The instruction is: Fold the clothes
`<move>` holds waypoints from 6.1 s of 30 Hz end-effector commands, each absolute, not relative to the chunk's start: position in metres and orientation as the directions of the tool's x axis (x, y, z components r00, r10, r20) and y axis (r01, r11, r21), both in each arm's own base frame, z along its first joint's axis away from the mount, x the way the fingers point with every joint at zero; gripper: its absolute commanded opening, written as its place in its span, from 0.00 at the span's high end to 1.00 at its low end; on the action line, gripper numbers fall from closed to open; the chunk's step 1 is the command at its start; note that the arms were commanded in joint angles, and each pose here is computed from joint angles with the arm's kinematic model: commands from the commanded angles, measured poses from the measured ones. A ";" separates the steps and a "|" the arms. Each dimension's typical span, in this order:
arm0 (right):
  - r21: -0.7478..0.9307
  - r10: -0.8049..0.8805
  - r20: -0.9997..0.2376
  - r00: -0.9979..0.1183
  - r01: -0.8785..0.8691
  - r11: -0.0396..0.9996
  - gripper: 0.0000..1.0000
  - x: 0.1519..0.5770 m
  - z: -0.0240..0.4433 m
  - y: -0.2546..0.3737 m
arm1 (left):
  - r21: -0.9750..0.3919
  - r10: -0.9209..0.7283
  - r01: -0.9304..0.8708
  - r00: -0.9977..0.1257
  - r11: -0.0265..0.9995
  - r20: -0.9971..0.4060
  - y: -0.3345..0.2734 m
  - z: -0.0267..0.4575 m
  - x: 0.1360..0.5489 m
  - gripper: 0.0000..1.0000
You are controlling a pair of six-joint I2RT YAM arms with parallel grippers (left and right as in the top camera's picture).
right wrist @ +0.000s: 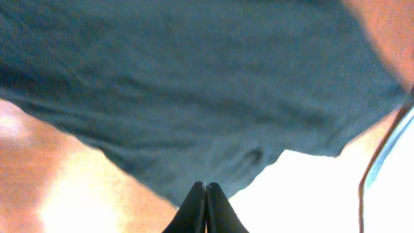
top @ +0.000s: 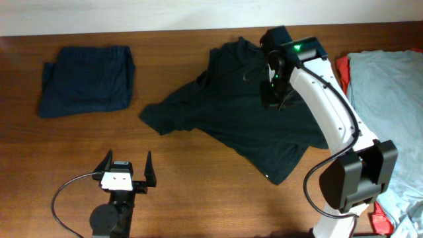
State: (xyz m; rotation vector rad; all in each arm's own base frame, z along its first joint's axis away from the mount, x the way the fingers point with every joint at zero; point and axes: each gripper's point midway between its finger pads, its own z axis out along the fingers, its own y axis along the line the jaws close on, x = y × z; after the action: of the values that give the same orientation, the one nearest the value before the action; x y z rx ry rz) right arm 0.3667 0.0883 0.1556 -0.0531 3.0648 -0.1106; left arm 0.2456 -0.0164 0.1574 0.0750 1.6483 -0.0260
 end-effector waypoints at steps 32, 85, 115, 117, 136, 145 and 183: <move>0.085 0.060 -0.176 -0.983 0.046 0.995 0.96 0.260 0.048 0.096 | 0.043 0.049 0.080 -0.077 0.996 -0.996 -0.019 0.156 0.245 0.01; 0.038 0.265 0.407 -0.874 0.306 0.951 0.90 0.096 -0.002 0.085 | 0.043 0.049 0.080 -0.077 0.996 -0.996 -0.019 0.156 0.245 0.01; 0.026 0.317 -0.331 -0.889 0.327 0.945 0.53 0.320 0.148 0.026 | 0.072 0.075 0.053 -0.057 0.996 -0.996 -0.014 0.161 0.246 0.01; 0.038 0.355 -0.324 -0.877 0.363 0.931 0.46 0.320 0.148 0.013 | 0.074 0.075 0.042 -0.028 0.996 -0.997 -0.013 0.168 0.246 0.01; 0.007 0.395 -0.306 -0.866 0.413 0.911 0.01 0.314 0.146 -0.024 | 0.098 0.094 0.178 0.031 0.979 -0.995 -0.038 0.268 0.256 0.01; 0.008 0.395 -0.306 -0.866 0.413 0.911 0.01 0.314 0.146 -0.024 | 0.014 0.242 0.451 -0.451 0.892 -0.859 -0.086 0.254 0.351 0.01; 0.008 0.395 -0.306 -0.866 0.413 0.911 0.01 0.314 0.146 -0.024 | 0.146 0.399 0.401 -0.673 0.904 -0.622 -0.198 0.077 0.496 0.26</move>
State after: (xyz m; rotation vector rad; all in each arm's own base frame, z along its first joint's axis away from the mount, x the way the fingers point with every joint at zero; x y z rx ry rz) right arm 0.3110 -0.0202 0.1400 0.5858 2.7939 -0.0728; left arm 0.4856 -0.2042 0.0827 0.6400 2.3760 -0.0300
